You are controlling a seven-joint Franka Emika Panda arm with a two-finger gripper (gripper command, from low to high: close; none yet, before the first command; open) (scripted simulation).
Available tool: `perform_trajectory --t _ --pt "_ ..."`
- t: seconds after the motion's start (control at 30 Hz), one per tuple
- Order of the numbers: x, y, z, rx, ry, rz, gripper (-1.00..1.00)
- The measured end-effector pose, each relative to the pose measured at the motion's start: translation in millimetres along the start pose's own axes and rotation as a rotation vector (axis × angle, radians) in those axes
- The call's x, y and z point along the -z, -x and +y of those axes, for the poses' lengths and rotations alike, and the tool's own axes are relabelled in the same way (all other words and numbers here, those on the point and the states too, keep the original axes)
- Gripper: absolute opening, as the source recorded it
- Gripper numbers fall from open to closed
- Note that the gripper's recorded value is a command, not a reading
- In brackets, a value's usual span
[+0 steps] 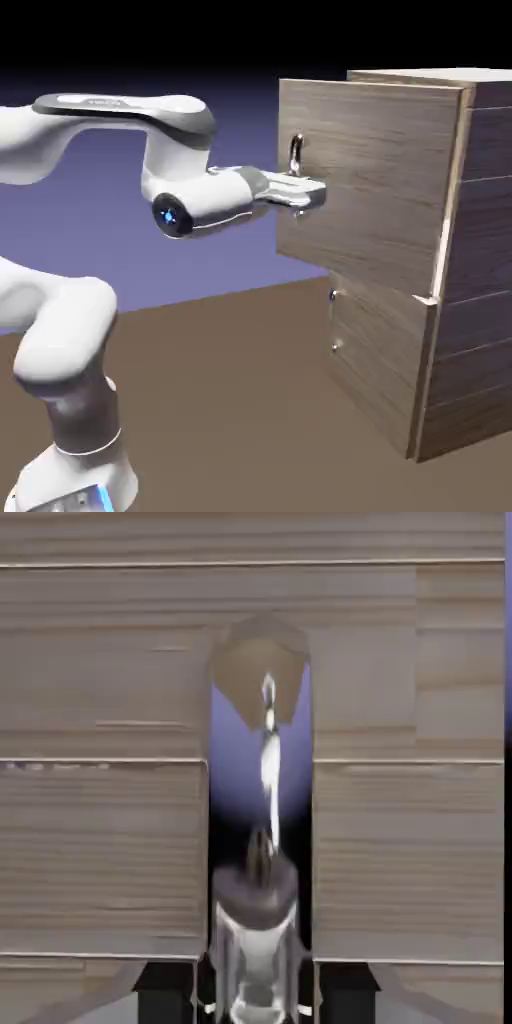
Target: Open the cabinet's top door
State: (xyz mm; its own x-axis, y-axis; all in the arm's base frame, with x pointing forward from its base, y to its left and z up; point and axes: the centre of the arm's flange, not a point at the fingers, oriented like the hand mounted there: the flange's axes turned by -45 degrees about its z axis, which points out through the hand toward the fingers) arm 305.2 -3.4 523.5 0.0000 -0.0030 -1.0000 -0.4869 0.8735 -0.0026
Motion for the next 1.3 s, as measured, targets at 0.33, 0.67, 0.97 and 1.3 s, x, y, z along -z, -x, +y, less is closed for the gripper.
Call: perform_trajectory --t 0.33,0.67,0.97,1.3 --pt "56.3 -0.2 -41.4 -0.002 0.236 -0.002 -1.0" --pt "107.6 -0.5 -104.6 -0.002 0.512 -0.002 -1.0" --pt "138.5 -0.7 -175.6 -0.002 0.776 -0.003 -1.0" --pt "148.9 -0.8 -237.6 -0.001 0.991 -0.003 -1.0"
